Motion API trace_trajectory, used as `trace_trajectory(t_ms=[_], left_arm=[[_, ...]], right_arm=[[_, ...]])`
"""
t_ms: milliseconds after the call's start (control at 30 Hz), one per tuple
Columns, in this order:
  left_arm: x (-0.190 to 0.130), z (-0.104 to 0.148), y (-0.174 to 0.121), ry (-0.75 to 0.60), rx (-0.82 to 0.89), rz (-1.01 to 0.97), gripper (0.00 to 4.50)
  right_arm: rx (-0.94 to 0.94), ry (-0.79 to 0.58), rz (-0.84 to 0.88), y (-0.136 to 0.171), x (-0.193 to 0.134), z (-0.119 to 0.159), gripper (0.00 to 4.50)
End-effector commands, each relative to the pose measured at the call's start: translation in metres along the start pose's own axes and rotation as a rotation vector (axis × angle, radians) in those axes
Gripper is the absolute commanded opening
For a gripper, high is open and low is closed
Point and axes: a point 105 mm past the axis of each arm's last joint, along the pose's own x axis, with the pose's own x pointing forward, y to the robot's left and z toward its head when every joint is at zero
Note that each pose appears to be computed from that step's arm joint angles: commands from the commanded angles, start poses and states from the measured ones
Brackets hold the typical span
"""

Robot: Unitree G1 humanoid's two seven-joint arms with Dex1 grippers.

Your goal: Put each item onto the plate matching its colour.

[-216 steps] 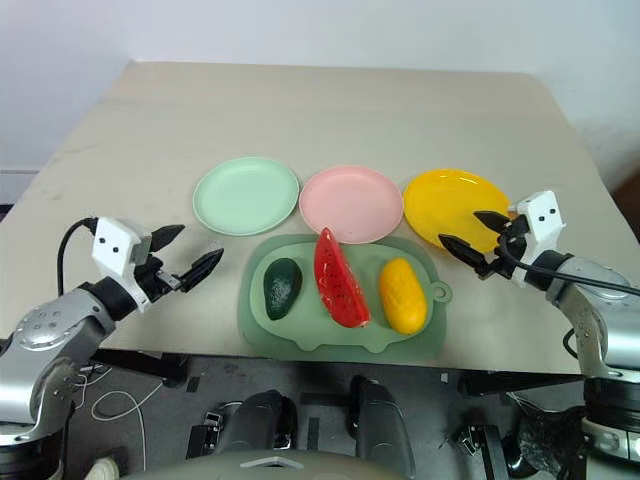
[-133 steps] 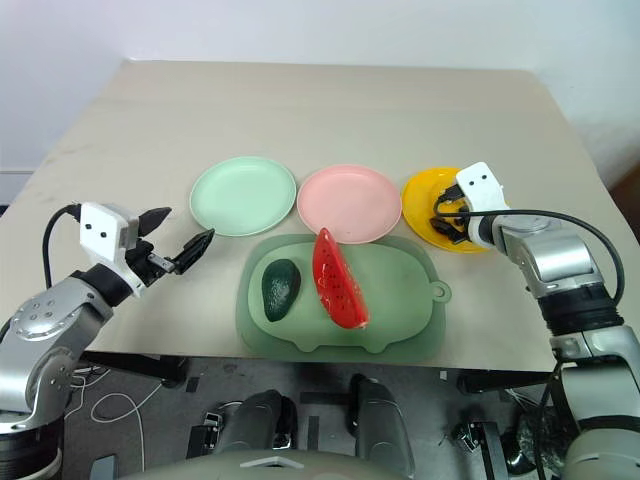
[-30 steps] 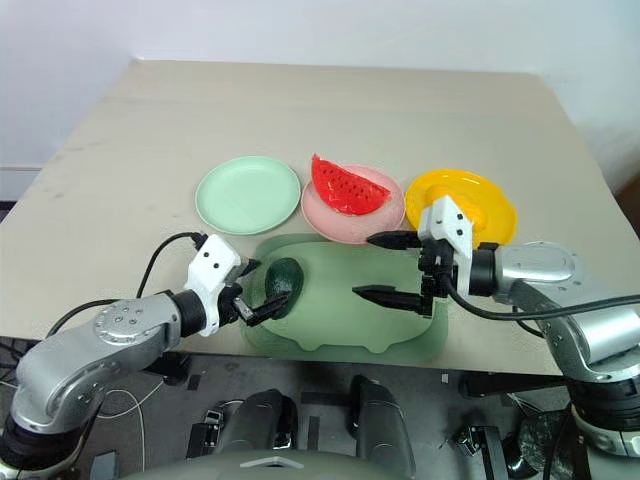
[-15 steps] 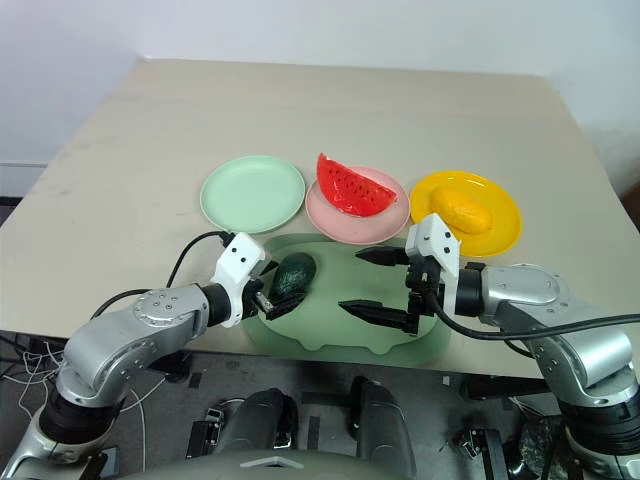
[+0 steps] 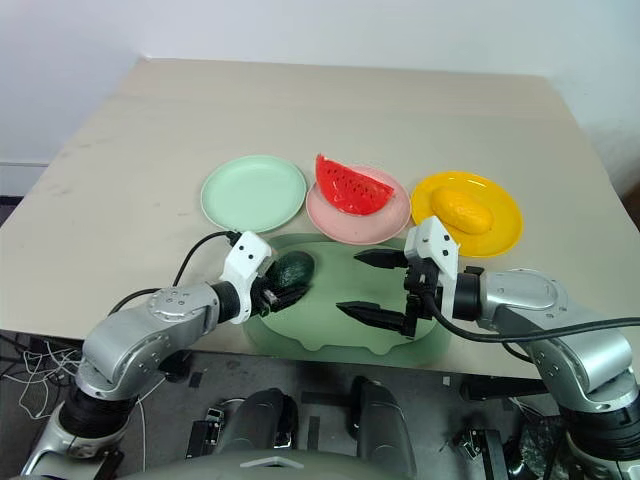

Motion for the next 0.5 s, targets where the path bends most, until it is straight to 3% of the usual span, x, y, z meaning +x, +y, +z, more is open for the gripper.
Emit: trace_trajectory(t_ms=[33,267,500], left_arm=[[-0.001,0.009,0.000,-0.037,0.027,0.009,3.05],[0.000,0.014,0.006,-0.063,0.042,0.049,3.05],[-0.009,0.057,0.046,-0.246,0.088,0.275,3.05]], right_arm=[[-0.033,-0.014,0.016,0.006,0.000,0.008,4.50],[-0.035,-0.016,0.018,0.006,0.001,0.009,4.50],[-0.039,-0.018,0.016,0.004,0.001,0.009,4.50]])
